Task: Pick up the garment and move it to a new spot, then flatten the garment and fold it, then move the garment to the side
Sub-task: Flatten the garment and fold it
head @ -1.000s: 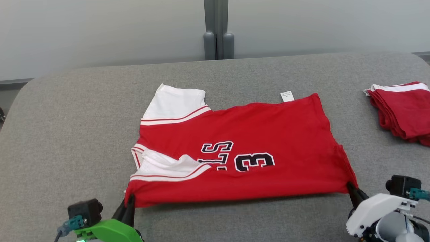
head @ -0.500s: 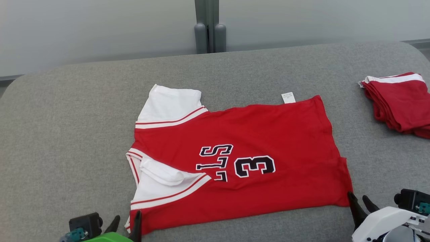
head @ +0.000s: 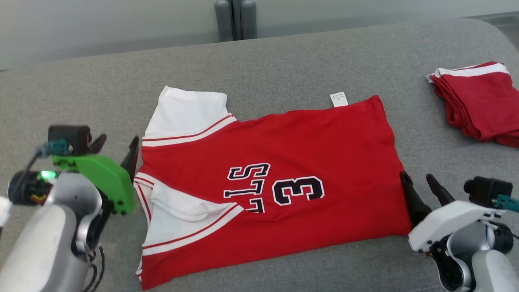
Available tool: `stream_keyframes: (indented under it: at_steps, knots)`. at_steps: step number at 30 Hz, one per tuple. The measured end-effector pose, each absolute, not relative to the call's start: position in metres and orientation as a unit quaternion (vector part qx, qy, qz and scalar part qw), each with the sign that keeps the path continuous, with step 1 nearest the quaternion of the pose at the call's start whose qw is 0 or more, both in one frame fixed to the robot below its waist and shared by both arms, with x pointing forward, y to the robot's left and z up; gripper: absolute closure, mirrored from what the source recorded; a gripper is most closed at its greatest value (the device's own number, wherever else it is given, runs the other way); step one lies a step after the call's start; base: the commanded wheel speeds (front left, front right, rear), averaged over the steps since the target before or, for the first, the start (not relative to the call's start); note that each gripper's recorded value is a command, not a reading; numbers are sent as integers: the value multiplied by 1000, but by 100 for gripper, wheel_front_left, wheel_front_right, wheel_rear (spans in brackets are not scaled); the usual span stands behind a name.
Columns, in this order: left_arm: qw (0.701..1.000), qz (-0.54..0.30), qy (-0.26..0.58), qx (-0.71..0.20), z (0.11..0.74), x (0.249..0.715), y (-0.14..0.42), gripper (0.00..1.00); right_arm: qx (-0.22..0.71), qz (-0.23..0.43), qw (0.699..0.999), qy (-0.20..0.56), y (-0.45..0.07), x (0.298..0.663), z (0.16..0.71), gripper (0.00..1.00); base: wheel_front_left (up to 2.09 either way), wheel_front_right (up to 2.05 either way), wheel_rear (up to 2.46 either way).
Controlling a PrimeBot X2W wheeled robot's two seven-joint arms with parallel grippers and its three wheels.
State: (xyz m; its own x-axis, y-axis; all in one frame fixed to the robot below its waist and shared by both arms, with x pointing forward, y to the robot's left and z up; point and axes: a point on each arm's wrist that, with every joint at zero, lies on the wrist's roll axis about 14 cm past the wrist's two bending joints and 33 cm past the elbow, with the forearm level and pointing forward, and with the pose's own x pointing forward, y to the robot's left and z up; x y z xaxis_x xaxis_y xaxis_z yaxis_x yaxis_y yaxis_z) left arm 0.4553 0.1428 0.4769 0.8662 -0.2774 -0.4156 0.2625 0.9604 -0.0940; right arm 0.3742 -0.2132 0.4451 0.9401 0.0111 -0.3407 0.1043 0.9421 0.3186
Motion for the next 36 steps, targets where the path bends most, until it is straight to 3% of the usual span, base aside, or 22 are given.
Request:
stream_keyframes:
  at_steps: [8, 15, 26, 36]
  knots:
    - [949, -167, 266, 30, 474, 539, 129, 0, 154, 26, 975, 155, -185, 427, 454, 0, 0, 0, 0]
    - [927, -178, 327, 40, 440, 581, 116, 0, 146, 36, 978, 146, -182, 458, 451, 0, 0, 0, 0]
    - [890, -182, 418, 27, 369, 595, 98, 0, 128, 10, 979, 157, -205, 468, 433, 0, 0, 0, 0]
    - [886, -168, 433, -3, 355, 602, 97, 0, 120, -4, 979, 163, -215, 466, 427, 0, 0, 0, 0]
